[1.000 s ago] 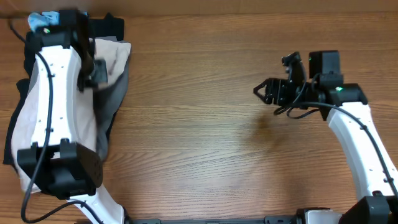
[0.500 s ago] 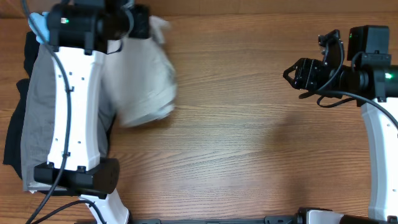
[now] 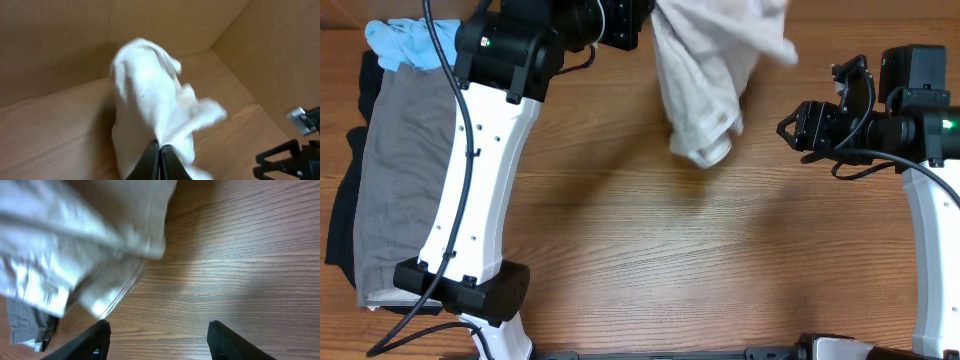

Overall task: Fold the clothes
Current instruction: 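Lift the beige shorts with the left gripper and drop them mid-table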

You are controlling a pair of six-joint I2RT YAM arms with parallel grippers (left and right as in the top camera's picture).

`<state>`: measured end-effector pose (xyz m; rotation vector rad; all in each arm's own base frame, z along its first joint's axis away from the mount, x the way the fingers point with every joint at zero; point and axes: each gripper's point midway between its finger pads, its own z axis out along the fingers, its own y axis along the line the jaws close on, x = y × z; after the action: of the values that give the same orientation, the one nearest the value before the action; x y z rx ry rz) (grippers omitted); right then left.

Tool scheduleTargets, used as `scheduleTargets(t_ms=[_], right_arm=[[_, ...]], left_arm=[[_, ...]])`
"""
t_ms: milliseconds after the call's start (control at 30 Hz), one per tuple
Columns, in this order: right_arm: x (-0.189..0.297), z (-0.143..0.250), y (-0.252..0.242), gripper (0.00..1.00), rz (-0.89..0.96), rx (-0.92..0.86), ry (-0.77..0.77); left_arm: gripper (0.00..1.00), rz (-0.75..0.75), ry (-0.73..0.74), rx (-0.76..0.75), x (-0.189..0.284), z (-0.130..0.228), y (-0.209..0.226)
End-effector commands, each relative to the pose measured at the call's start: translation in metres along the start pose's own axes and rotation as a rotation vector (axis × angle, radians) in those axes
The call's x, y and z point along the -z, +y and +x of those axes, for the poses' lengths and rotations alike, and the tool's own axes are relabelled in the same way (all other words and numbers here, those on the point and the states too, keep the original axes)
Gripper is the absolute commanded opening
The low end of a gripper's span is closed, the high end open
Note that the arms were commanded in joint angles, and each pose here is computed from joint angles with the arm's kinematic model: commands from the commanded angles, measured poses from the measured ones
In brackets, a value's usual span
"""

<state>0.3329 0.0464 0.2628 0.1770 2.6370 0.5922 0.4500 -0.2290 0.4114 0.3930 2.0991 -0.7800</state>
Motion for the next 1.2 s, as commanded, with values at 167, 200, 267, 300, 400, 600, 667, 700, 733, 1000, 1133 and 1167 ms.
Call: scheduleTargets(t_ms=[167,200,267,300,400,600,667,700,733,1000,1133,1167], right_arm=[[0.002,-0.007,0.000,0.66,0.006,0.015,-0.019],[0.002,-0.007,0.000,0.66,0.007,0.014,-0.017],[0.001,-0.007,-0.001,0.66,0.006,0.013,-0.015],[0.001,-0.007,-0.001,0.66,0.007,0.013,-0.015],[0.001,-0.007,-0.001,0.66,0.007,0.013,-0.015],[0.001,-0.011,-0.006,0.66,0.039,0.016,-0.031],[0.003,-0.015,-0.012,0.66,0.067,-0.006,-0.052],[0.004,-0.018,-0.015,0.66,0.072,-0.012,-0.062],[0.005,-0.021,-0.017,0.66,0.074,-0.018,-0.074],[0.036,-0.045,-0.056,0.66,0.096,-0.142,-0.190],[0.053,-0.053,-0.067,0.66,0.080,-0.181,-0.238],[0.055,-0.054,-0.069,0.66,0.079,-0.185,-0.244]], left_arm=[[0.04,0.033,0.125,-0.001,-0.026,0.031,-0.008],[0.04,0.035,0.152,0.006,-0.034,0.039,-0.007],[0.04,0.051,0.199,0.016,-0.048,0.052,-0.010],[0.04,0.069,0.218,0.017,-0.055,0.058,-0.014],[0.04,0.095,0.233,0.002,-0.065,0.065,-0.026],[0.04,0.161,0.201,-0.061,-0.072,0.062,-0.065],[0.04,0.173,0.213,-0.068,-0.073,0.067,-0.074],[0.04,0.173,0.223,-0.069,-0.073,0.070,-0.076],[0.04,0.161,0.239,-0.069,-0.074,0.075,-0.077],[0.11,0.043,0.394,-0.147,-0.074,0.120,-0.069],[0.54,0.023,0.479,-0.212,-0.071,0.141,-0.062],[0.56,-0.019,0.490,-0.216,-0.070,0.143,-0.054]])
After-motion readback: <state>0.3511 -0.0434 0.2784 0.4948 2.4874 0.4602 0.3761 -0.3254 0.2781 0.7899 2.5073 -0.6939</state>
